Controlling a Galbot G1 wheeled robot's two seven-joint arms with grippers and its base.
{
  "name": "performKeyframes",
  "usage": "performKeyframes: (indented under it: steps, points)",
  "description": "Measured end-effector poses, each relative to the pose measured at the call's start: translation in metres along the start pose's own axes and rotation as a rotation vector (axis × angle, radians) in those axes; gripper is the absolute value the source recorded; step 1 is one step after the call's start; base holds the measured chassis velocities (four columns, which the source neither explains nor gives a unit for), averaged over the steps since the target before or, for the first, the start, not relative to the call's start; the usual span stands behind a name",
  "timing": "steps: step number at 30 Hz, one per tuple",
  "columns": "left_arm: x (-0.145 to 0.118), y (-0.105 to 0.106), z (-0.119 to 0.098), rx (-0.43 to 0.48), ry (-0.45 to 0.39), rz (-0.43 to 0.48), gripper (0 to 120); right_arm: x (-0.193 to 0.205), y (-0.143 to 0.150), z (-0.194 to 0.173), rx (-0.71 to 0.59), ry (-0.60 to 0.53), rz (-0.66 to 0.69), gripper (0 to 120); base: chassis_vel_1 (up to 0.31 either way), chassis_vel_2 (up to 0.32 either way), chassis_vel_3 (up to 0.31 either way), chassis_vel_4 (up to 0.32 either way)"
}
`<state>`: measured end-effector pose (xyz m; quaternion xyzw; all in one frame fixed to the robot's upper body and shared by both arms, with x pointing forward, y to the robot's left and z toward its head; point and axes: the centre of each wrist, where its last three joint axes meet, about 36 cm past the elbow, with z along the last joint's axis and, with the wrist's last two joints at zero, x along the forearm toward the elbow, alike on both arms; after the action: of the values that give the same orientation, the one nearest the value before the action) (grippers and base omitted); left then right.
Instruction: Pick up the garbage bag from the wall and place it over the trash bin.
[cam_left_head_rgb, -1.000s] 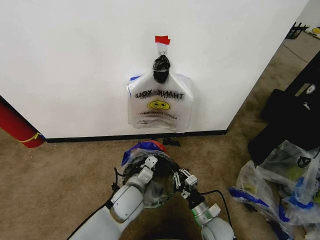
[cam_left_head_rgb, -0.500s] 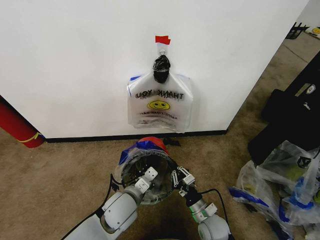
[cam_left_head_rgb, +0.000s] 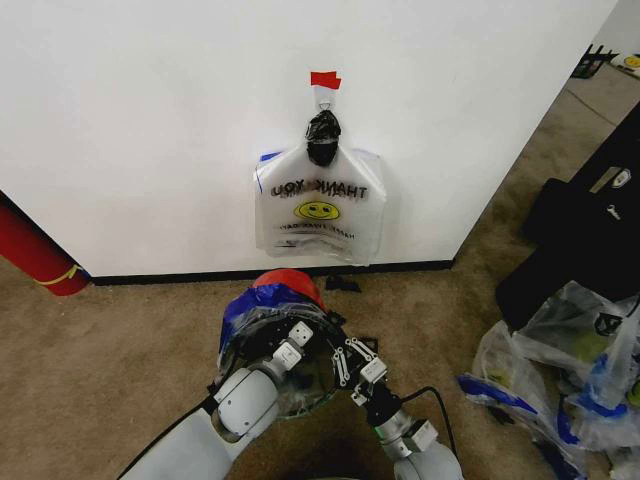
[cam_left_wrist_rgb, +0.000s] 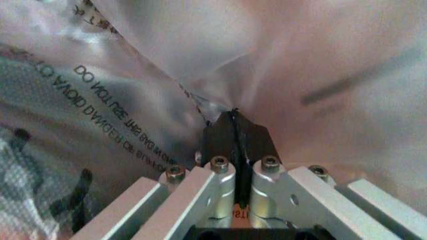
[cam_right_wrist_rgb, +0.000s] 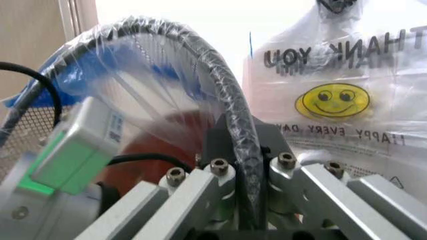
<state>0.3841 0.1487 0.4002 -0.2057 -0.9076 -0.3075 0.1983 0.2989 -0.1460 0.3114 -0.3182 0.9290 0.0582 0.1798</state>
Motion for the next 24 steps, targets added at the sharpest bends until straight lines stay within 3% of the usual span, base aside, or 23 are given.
performKeyframes:
  steps: [8,16,20,24]
  points:
    - [0.036,-0.005,0.002,0.025,-0.023,0.043,0,-0.008,-0.002,0.021,-0.102,0.027,0.117,0,0.000,0.000,0.000,0.000]
    - [0.088,-0.011,-0.007,0.080,-0.073,0.131,0,-0.016,-0.014,0.032,-0.364,0.062,0.268,0,0.000,0.000,0.000,0.000]
    - [0.139,-0.003,-0.033,0.125,-0.197,0.171,19,-0.005,-0.053,0.049,-0.465,0.061,0.269,0,0.000,0.000,0.000,0.000]
    - [0.160,0.008,-0.047,0.138,-0.269,0.168,30,0.008,-0.075,0.057,-0.460,0.056,0.220,0,0.000,0.000,0.000,0.000]
